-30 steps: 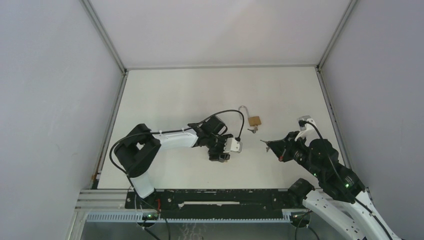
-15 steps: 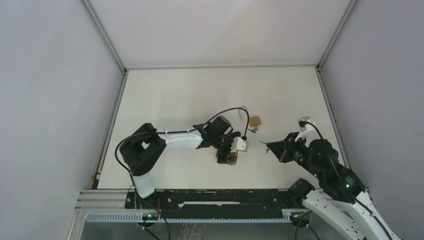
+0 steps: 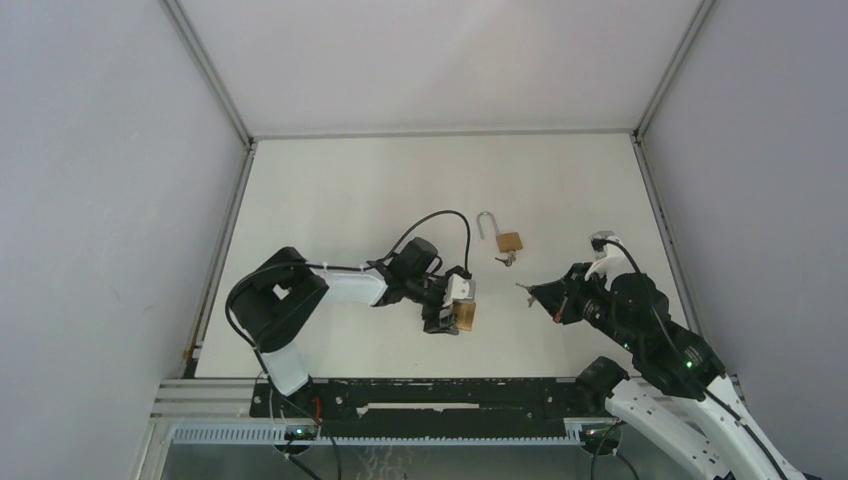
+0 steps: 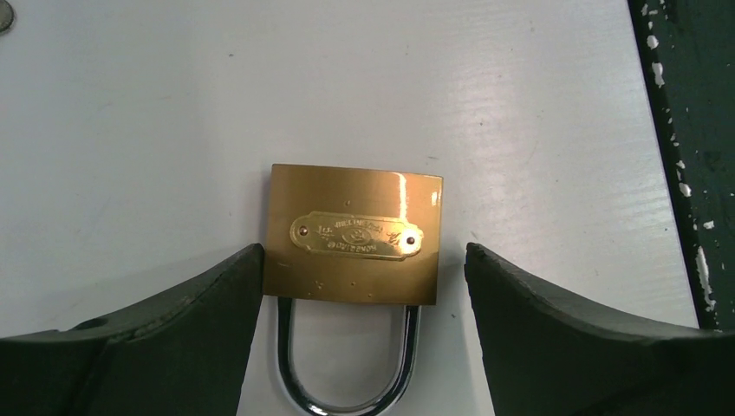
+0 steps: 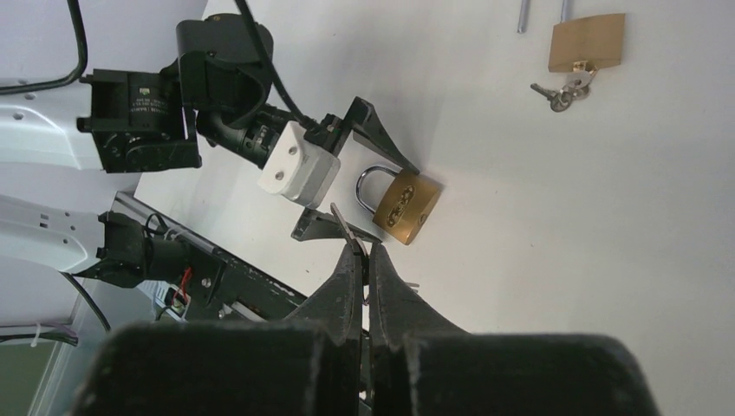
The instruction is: Unlock with the key
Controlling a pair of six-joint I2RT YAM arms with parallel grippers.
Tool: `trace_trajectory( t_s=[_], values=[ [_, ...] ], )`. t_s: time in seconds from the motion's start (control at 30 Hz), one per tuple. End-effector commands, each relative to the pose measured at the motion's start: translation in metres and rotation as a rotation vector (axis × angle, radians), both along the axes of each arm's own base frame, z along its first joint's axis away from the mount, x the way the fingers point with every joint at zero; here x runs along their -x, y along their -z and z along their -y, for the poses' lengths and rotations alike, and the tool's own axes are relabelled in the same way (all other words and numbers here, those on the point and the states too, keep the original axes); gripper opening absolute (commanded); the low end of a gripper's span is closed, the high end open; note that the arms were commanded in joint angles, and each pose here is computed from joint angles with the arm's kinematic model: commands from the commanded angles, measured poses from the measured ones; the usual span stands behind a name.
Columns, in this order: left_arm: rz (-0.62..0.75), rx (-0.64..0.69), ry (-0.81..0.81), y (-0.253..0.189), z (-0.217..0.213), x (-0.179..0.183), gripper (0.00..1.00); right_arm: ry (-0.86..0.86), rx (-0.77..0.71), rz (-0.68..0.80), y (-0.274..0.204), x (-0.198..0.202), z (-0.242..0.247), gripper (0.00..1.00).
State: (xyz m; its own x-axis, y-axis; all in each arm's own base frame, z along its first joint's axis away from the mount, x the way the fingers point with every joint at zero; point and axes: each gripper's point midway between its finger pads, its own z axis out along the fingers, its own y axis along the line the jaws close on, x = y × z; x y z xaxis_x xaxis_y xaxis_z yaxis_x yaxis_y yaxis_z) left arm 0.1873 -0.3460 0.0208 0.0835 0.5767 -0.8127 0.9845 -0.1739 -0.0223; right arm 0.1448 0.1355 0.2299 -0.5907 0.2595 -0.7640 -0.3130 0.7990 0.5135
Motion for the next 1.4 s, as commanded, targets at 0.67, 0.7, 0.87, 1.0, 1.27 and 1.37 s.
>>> trace_trajectory(
  t_s=[0.67,0.7,0.87,1.0,1.27,1.37],
  values=[
    [0.062,0.074,-0.066,0.011,0.001,-0.005,0.84,-0.034,-0.044,0.003,-0.01,-0.008,-0.016,0.0],
    [0.06,0.066,-0.059,0.012,0.001,-0.004,0.84,-0.035,-0.044,0.004,-0.01,-0.008,-0.016,0.0],
    [0.024,0.03,-0.026,0.017,0.0,0.001,0.84,-0.039,-0.046,0.003,-0.01,-0.008,-0.017,0.0],
    [-0.006,0.0,-0.012,0.022,0.0,0.003,0.83,-0.039,-0.05,0.005,-0.011,-0.008,-0.017,0.0],
    [-0.026,-0.042,-0.015,0.029,-0.004,0.003,0.81,-0.038,-0.049,0.003,-0.011,-0.008,-0.017,0.0],
    [-0.03,-0.054,-0.018,0.032,-0.005,0.004,0.79,-0.037,-0.049,0.003,-0.011,-0.008,-0.017,0.0]
  ],
)
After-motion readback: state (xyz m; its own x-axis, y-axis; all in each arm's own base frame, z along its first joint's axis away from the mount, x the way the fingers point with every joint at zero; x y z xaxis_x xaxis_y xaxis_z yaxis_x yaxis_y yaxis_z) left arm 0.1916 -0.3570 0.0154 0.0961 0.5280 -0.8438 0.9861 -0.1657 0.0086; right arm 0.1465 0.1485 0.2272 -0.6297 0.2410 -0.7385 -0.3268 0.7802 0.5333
